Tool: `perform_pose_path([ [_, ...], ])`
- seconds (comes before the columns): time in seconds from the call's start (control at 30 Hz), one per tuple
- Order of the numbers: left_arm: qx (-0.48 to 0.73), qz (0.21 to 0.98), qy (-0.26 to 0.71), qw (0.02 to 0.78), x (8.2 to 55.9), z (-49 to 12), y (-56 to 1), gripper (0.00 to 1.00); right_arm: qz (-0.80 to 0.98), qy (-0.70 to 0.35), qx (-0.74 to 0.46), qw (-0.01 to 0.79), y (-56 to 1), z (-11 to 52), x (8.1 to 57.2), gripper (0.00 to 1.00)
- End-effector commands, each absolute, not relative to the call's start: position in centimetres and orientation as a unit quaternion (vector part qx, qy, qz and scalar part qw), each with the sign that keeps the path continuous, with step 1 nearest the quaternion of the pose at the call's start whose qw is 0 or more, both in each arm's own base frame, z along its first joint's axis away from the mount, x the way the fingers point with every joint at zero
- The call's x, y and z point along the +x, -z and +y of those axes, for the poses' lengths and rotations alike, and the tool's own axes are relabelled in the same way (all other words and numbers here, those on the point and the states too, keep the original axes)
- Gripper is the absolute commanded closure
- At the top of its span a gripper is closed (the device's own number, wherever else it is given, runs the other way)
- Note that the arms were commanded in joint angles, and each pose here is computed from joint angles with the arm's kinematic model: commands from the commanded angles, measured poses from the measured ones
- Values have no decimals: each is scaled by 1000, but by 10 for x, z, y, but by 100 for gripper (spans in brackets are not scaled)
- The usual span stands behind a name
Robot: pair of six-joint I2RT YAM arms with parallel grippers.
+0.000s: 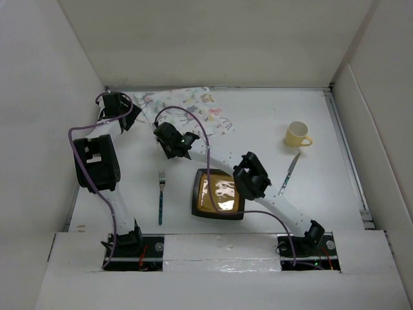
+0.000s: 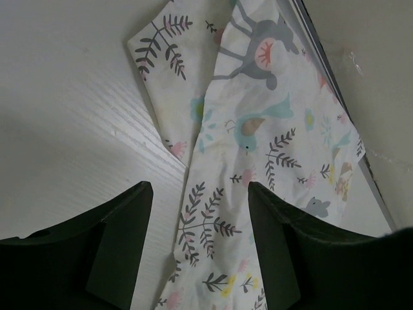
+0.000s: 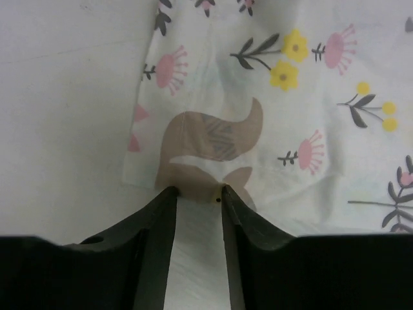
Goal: Set the dinner table for one person
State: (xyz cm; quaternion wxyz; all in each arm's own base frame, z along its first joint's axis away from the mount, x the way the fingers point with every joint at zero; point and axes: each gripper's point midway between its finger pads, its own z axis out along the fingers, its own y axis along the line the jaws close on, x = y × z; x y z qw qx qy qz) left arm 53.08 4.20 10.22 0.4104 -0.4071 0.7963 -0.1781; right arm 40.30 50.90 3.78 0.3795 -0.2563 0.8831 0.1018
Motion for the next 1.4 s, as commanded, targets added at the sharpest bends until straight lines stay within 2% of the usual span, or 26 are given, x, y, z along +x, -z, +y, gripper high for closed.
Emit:
perform_pose_path([
  [0.0, -396, 776, 196, 449, 544, 49, -132, 42, 889, -84, -244, 378, -41, 498, 402, 76],
  [0.07, -390, 780, 199, 447, 542, 46, -128, 40, 891, -68, -231, 385, -37, 486, 402, 98],
  [0.13, -383, 785, 196, 445, 541, 46, -127, 34, 872, -97, -209, 433, -81, 488, 407, 100],
  [0.27, -374, 789, 223, 434, 542, 35, -126, 26, 865, -79, -180, 461, -116, 443, 414, 100],
  [0.3, -373, 791, 227, 429, 543, 33, -123, 26, 871, -63, -182, 453, -105, 423, 415, 100],
  [0.33, -368, 792, 236, 426, 545, 30, -124, 25, 859, -78, -169, 478, -135, 417, 418, 100],
  [0.4, -366, 799, 240, 412, 546, 23, -114, 25, 854, -78, -169, 486, -143, 394, 419, 100],
  [0.43, -367, 800, 240, 409, 545, 23, -114, 25, 858, -71, -167, 481, -132, 386, 420, 100],
  [0.47, -362, 806, 241, 401, 544, 15, -108, 25, 852, -88, -170, 487, -145, 383, 418, 100],
  [0.6, -367, 812, 229, 392, 541, 6, -96, 26, 853, -93, -169, 485, -140, 371, 413, 100],
  [0.9, -400, 805, 224, 376, 543, 9, -74, 36, 850, -120, -165, 486, -134, 362, 406, 100],
  [1.13, -415, 811, 177, 373, 548, 25, -64, 39, 840, -129, -153, 504, -157, 351, 409, 100],
  [1.37, -417, 802, 184, 385, 561, 27, -69, 45, 833, -138, -142, 517, -175, 335, 406, 100],
])
